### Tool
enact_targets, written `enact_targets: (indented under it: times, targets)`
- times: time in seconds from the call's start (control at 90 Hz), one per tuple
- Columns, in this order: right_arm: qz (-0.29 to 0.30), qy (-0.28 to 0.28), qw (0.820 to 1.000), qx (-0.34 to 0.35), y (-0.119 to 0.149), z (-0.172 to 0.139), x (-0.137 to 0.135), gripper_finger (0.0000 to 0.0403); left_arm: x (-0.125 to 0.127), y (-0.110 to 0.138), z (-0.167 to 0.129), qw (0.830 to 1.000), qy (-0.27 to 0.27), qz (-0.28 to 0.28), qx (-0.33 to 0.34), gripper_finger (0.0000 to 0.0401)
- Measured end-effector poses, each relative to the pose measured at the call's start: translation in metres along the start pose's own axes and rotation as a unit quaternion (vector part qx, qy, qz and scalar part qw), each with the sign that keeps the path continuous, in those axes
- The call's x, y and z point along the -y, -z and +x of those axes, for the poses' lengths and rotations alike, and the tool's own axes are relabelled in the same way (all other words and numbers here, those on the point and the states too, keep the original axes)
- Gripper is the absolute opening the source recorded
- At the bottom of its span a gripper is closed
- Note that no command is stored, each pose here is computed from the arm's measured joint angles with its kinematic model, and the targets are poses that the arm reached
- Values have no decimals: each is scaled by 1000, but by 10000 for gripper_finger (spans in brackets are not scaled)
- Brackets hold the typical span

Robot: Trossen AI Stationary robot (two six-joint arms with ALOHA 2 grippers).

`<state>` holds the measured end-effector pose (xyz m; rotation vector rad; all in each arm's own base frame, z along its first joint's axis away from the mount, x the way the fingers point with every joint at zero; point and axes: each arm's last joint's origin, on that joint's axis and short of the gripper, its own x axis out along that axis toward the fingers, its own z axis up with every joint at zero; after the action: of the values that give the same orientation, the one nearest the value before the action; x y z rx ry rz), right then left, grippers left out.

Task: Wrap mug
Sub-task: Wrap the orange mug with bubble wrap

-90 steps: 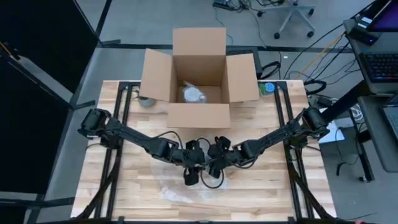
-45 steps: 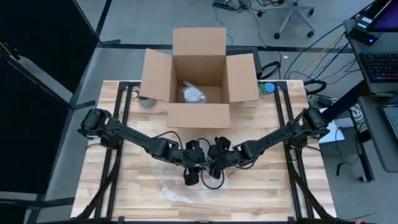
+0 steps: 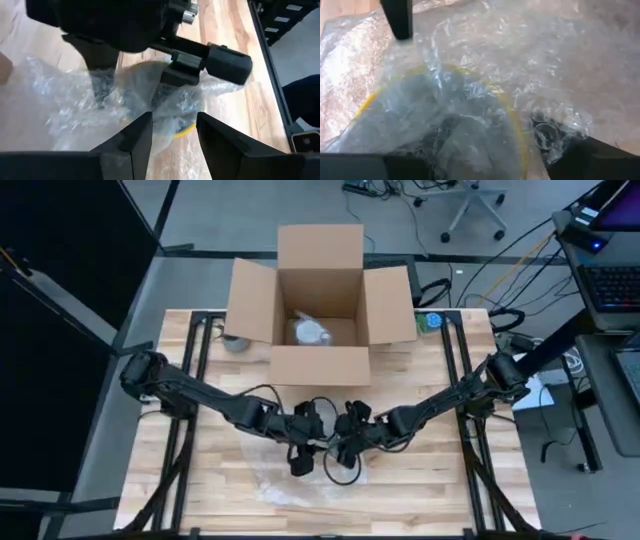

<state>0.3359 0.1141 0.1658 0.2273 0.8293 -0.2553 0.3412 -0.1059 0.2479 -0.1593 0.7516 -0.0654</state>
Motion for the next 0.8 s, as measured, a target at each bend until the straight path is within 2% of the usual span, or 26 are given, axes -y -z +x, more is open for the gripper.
enact_targets:
  times: [0.167, 0.378, 0.533, 0.656, 0.733, 0.8]
  targets:
    - [0, 0, 1000, 0, 0, 0, 0, 226, -3, 2, -23, 999, -32, 4, -18, 143]
    - [0, 0, 1000, 1, 0, 0, 0, 226, -10, 9, -38, 991, -126, 12, -40, 143]
    - [0, 1, 1000, 1, 0, 0, 0, 226, -25, 32, -24, 984, -164, 10, -66, 143]
    - [-2, 2, 1000, 2, 0, 0, 0, 226, -43, 54, -9, 977, -202, -38, -51, 143]
    - [-3, 1, 1000, 2, 0, 0, 0, 226, -51, 63, -3, 977, -205, -54, -39, 143]
    - [-3, 1, 1000, 2, 0, 0, 0, 226, -55, 69, 3, 982, -182, -39, -23, 143]
